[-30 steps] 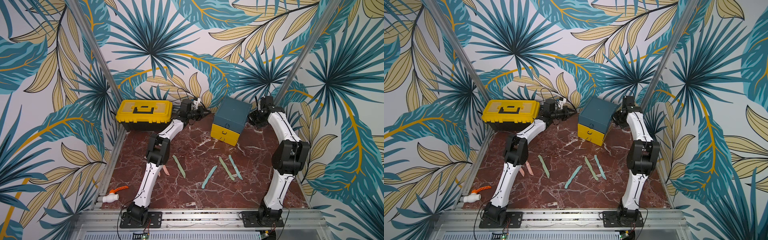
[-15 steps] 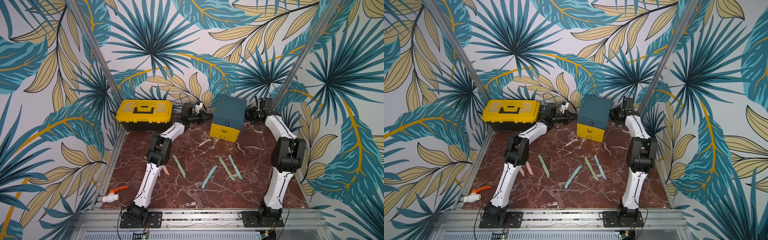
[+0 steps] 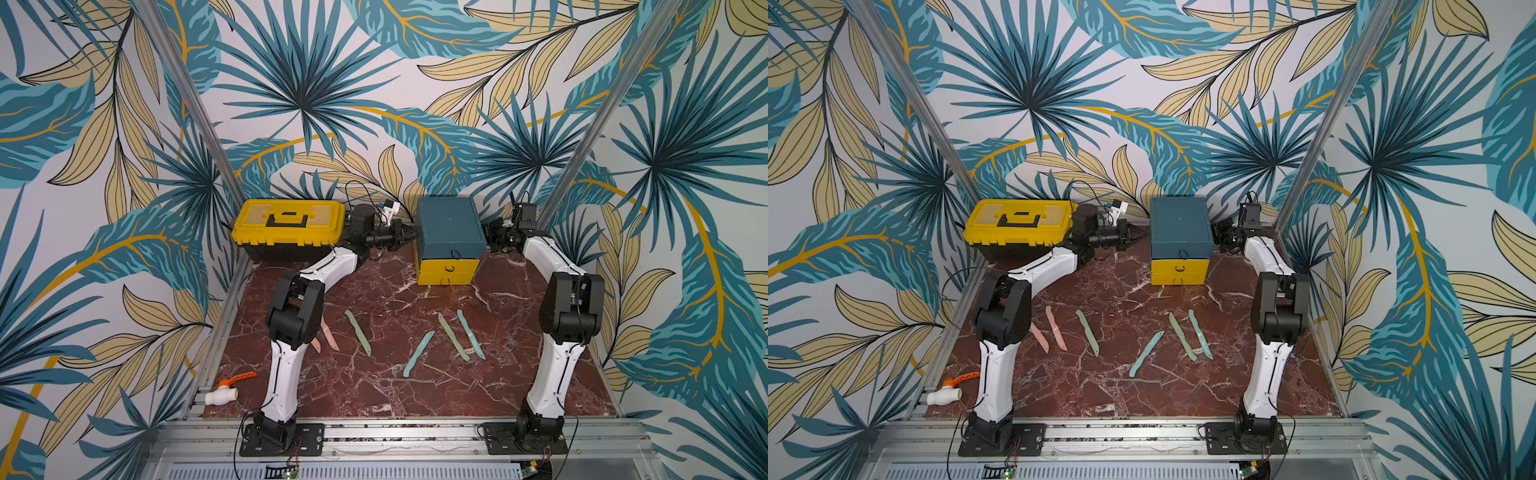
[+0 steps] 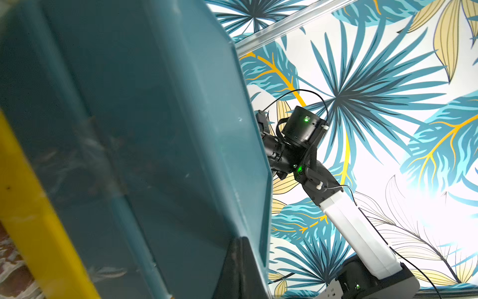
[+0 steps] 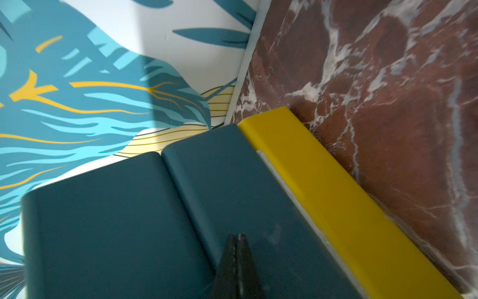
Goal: Place the fruit knives into the drawer by color
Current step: Move the storage box to the center of the board.
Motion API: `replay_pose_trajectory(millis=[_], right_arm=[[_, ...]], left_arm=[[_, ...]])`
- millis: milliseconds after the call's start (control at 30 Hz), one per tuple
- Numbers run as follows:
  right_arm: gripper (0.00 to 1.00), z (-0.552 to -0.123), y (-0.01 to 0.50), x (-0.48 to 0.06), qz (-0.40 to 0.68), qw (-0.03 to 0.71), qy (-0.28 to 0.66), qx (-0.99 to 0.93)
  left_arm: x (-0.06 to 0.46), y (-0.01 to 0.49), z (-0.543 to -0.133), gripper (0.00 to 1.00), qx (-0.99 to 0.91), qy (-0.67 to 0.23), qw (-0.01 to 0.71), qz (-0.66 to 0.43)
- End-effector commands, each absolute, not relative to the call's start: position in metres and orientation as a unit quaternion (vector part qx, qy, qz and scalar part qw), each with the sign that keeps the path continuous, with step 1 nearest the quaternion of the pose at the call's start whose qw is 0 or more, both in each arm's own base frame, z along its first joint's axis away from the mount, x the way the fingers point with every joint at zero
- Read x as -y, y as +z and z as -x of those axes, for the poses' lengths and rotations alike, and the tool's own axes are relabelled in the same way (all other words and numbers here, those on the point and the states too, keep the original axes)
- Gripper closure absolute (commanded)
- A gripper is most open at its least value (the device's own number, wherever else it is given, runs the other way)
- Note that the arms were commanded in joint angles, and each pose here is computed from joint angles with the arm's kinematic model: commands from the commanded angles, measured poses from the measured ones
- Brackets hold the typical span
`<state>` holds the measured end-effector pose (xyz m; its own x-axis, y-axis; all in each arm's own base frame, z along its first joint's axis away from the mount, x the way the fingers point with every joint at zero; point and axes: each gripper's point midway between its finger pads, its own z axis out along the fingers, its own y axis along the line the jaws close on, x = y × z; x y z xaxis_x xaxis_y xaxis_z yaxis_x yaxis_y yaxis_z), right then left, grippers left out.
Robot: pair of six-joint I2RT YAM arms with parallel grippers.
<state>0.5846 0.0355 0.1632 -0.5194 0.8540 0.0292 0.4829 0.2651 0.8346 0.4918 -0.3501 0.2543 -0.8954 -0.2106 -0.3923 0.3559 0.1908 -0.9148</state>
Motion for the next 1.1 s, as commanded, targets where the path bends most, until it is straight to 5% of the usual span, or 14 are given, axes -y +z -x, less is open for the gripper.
replay_pose_trajectory(millis=[0,367,667,767,833,900,967,1067], right_arm=[[1.0,-0.57,0.142,-0.104,-0.388,0.146,0.453,-0.789],[1.0,-0.561,0.141,-0.194,-0.32,0.108,0.472,-0.814],[0.99,-0.561,0.144,-0.186,-0.31,0.121,0.429,-0.84],[0.7,-0.561,0.159,-0.165,-0.309,0.153,0.388,-0.855],[0.42,-0.557,0.168,-0.143,-0.32,0.173,0.35,-0.863],[0.36,-0.55,0.179,-0.121,-0.332,0.192,0.319,-0.867],[0.19,-0.539,0.192,-0.105,-0.337,0.208,0.296,-0.869],[0.15,-0.518,0.204,-0.097,-0.341,0.218,0.295,-0.866]], left_arm=[[0.348,0.268,-0.471,1.0,-0.729,-0.633,0.246,-0.078],[0.291,0.261,-0.445,1.0,-0.74,-0.614,0.271,-0.03],[0.274,0.273,-0.444,0.94,-0.76,-0.579,0.292,-0.046],[0.273,0.29,-0.447,0.81,-0.771,-0.556,0.304,-0.062],[0.27,0.304,-0.448,0.58,-0.776,-0.54,0.317,-0.07],[0.268,0.317,-0.45,0.44,-0.784,-0.523,0.326,-0.077],[0.266,0.328,-0.45,0.27,-0.792,-0.508,0.327,-0.085],[0.265,0.329,-0.446,0.19,-0.813,-0.484,0.309,-0.092]])
